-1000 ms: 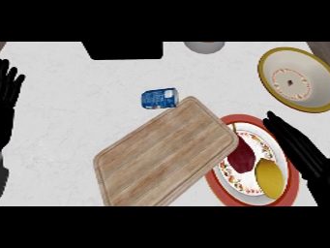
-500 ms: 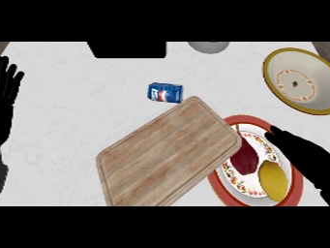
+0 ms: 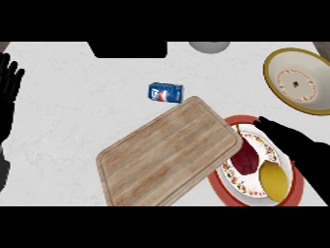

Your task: Pick the pear from the plate and place it in the bowl

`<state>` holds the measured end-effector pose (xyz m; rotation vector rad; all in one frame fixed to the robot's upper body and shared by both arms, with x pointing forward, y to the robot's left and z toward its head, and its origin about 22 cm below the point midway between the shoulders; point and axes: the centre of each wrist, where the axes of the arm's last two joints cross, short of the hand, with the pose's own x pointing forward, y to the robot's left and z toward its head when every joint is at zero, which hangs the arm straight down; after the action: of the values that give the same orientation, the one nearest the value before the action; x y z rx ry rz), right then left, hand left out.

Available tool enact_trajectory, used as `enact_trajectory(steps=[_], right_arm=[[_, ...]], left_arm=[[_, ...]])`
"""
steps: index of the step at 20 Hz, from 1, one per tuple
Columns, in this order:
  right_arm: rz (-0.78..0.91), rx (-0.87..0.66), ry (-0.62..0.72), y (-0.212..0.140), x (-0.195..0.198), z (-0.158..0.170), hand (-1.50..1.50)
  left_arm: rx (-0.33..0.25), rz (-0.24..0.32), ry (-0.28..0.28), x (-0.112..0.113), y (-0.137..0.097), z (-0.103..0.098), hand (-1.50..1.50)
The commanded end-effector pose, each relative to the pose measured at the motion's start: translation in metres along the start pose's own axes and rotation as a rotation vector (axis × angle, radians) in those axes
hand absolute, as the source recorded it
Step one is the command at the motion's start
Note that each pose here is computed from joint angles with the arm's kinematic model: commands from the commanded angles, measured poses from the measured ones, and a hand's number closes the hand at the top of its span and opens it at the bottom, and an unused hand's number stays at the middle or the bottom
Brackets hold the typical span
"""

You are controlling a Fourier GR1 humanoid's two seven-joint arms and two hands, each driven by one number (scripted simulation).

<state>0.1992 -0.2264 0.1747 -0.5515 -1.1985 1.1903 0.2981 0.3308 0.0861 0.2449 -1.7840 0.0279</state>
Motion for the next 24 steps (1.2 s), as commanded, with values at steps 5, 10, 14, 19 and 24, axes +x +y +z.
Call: enact_trajectory(steps=[5, 10, 14, 19, 24], right_arm=[[-0.013, 0.028, 0.032, 0.045, -0.029, -0.029, -1.50], [-0.012, 0.021, 0.052, 0.044, -0.041, -0.046, -1.50], [-0.019, 0.025, 0.046, 0.054, -0.039, -0.061, -1.50], [-0.032, 0.004, -0.023, 0.044, -0.061, -0.064, -1.50], [0.001, 0.017, -0.032, 0.056, -0.047, -0.104, -1.50]], left_arm=[[-0.004, 0.000, 0.002, -0.005, -0.003, 0.010, 0.00], [-0.009, -0.004, 0.002, -0.010, 0.018, 0.003, 0.00], [0.000, -0.002, 0.013, -0.016, 0.002, 0.009, 0.00], [0.013, 0.005, -0.012, -0.003, 0.005, 0.019, 0.00], [-0.009, 0.006, -0.009, -0.014, -0.007, 0.004, 0.00]])
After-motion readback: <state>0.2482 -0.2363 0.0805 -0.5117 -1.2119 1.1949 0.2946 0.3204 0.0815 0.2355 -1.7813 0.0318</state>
